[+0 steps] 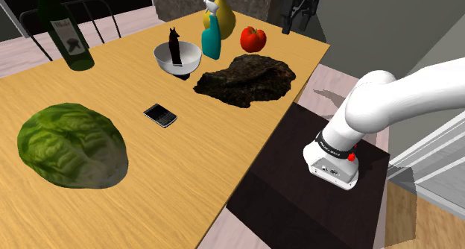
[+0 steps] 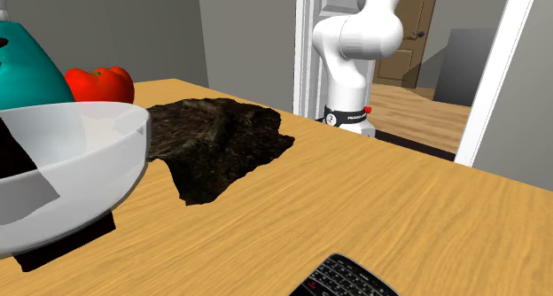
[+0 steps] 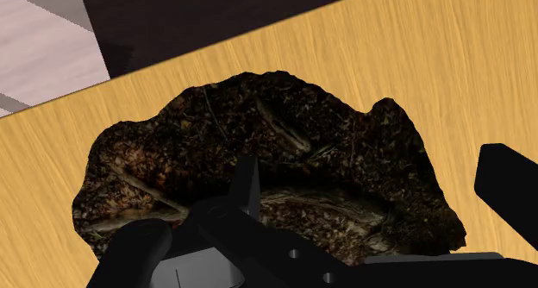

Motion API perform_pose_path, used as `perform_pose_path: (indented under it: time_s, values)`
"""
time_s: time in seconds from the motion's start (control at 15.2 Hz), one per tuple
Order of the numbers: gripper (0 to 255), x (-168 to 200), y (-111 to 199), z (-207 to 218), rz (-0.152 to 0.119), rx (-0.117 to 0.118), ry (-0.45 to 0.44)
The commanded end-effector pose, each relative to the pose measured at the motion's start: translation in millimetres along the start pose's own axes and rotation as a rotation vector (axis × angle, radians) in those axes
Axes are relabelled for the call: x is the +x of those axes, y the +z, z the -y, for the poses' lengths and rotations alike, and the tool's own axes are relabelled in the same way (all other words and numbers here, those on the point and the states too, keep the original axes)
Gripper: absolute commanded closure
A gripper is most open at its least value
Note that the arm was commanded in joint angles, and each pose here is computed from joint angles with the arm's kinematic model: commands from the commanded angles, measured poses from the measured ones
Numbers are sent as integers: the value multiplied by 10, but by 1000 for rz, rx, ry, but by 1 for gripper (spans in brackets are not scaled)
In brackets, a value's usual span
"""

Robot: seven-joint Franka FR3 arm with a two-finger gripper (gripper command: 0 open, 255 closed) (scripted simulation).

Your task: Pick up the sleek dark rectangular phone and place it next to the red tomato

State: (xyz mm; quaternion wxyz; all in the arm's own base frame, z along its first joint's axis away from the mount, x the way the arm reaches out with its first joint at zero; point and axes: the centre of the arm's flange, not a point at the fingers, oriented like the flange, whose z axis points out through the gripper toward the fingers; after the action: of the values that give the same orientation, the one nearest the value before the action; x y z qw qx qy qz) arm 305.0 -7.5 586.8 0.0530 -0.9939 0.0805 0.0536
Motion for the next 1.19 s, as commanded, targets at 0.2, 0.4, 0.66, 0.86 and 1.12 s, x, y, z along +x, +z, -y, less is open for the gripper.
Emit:
perform_pose_path:
  time_s: [0.2,0.4,0.66,0.86,1.12]
  values:
    - [0,204,188,285,-5,-5,-32]
    - [0,399,377,576,-9,-11,-64]
    - [0,647,631,972,-15,-18,-107]
    - [0,822,822,1274,-20,-23,-139]
    - [0,1042,1077,1684,-26,-31,-182]
